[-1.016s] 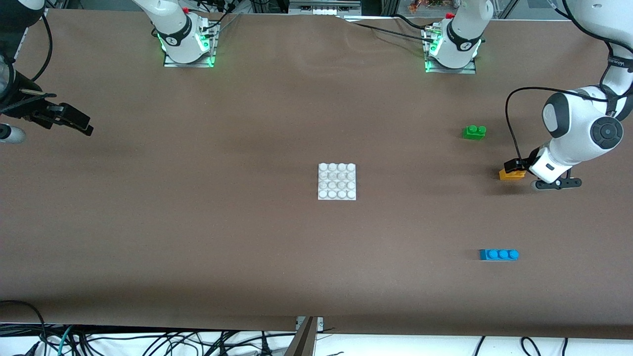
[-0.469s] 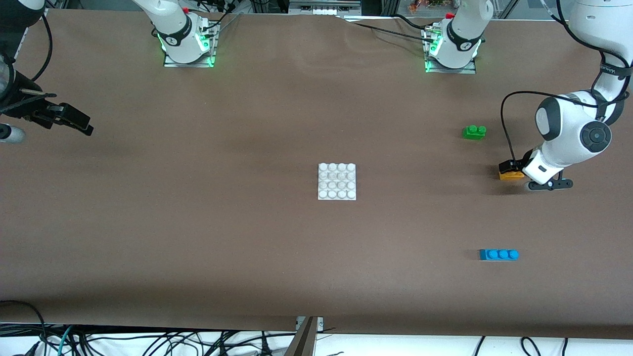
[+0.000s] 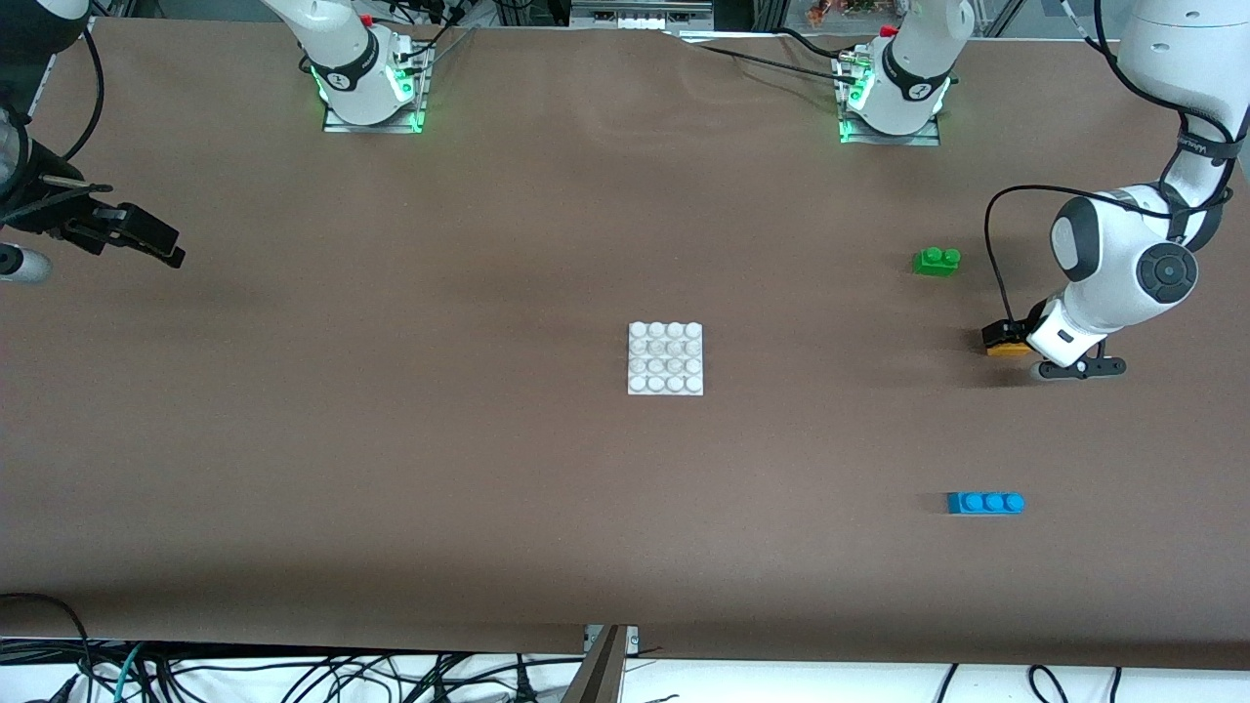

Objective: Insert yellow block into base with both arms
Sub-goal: 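Carry the yellow brick with the left gripper over the white base plate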

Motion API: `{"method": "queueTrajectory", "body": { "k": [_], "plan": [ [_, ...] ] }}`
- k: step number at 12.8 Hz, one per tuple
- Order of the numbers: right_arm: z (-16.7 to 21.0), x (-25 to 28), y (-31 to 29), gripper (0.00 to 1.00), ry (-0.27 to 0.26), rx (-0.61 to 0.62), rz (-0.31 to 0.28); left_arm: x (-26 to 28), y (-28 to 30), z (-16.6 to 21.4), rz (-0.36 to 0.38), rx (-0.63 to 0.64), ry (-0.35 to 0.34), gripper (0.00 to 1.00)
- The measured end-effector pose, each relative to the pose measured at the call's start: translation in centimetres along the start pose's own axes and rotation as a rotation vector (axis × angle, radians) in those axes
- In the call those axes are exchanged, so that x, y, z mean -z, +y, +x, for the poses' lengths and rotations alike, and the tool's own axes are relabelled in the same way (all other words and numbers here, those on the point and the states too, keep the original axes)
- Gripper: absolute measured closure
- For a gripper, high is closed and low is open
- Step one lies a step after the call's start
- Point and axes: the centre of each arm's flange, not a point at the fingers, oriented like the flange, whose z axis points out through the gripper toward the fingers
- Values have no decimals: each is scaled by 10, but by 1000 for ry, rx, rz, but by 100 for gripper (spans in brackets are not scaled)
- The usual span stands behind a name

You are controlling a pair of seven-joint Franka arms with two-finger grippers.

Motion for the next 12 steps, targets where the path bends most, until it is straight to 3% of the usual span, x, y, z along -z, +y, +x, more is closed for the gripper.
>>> {"method": "queueTrajectory", "body": {
  "k": [2,4,9,12],
  "plan": [
    [0,0,0,0,0,0,0,0,0,0,0,1,0,10],
    [0,0,0,0,0,0,0,0,-1,0,0,-4,0,27],
    [0,0,0,0,0,1,0,1,-4,0,2,-36,3,32],
    [0,0,0,0,0,1,0,25,-6,7,9,-53,45,32]
  ]
}}
